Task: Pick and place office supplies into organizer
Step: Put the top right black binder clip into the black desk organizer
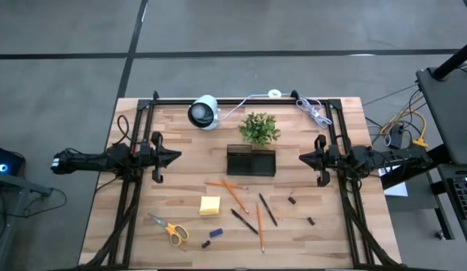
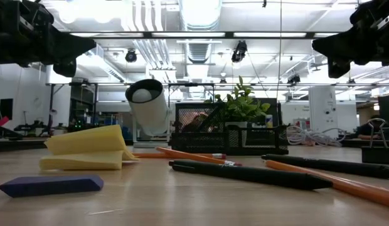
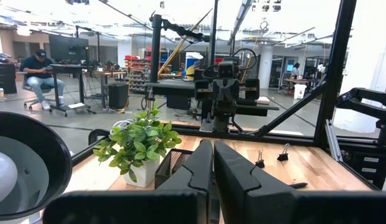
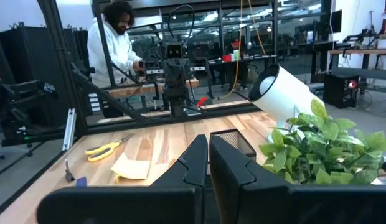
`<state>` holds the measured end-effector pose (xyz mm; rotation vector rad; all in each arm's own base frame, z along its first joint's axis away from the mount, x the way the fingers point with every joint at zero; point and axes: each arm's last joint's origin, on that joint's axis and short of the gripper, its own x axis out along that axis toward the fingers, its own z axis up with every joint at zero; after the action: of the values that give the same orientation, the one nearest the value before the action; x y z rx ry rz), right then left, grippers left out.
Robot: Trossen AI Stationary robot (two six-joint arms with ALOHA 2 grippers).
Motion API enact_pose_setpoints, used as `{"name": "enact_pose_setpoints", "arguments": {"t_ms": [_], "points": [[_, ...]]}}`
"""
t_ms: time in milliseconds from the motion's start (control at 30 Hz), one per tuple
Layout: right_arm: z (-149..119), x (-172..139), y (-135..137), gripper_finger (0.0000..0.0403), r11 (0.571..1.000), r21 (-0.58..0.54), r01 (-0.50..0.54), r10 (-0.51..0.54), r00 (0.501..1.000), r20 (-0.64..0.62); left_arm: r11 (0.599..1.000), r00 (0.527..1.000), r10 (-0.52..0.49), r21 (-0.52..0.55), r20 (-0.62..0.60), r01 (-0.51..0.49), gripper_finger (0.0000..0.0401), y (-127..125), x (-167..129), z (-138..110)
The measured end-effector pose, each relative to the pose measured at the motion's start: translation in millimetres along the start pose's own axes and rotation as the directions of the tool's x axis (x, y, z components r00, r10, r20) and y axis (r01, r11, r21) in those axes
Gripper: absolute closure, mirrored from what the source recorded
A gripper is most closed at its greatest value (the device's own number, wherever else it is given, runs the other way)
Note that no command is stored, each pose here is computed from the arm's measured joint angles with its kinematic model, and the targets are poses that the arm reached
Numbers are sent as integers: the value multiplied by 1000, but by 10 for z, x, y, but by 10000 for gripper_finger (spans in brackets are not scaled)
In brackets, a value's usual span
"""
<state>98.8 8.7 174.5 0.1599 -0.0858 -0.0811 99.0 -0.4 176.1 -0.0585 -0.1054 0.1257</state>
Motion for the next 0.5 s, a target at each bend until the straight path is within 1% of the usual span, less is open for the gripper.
{"name": "enact_pose_setpoints", "arguments": {"t_ms": [133, 233, 333, 367, 400, 467, 500], "points": [[20, 0, -5, 394, 998, 51, 22, -24, 999, 23, 1000, 999, -3, -10, 49, 3, 401, -2, -1, 49], [53, -2, -13, 394, 992, 113, 55, -62, 996, 60, 1000, 994, -4, -20, 107, 7, 401, -4, -6, 105], [90, -6, -23, 394, 968, 237, 83, -109, 989, 100, 999, 984, 1, -38, 179, 6, 401, -3, -16, 175], [101, -8, -31, 394, 954, 283, 101, -138, 984, 113, 997, 978, 1, -73, 209, 14, 401, -3, -22, 205], [106, -10, -39, 394, 937, 328, 119, -167, 979, 121, 990, 970, 3, -136, 241, 31, 401, -3, -29, 236], [108, -14, -56, 394, 900, 407, 156, -224, 966, 126, 961, 956, 23, -270, 294, 60, 401, 3, -44, 288], [106, -14, -61, 394, 887, 430, 168, -243, 962, 127, 946, 952, 33, -317, 305, 68, 401, 6, -47, 300]]}}
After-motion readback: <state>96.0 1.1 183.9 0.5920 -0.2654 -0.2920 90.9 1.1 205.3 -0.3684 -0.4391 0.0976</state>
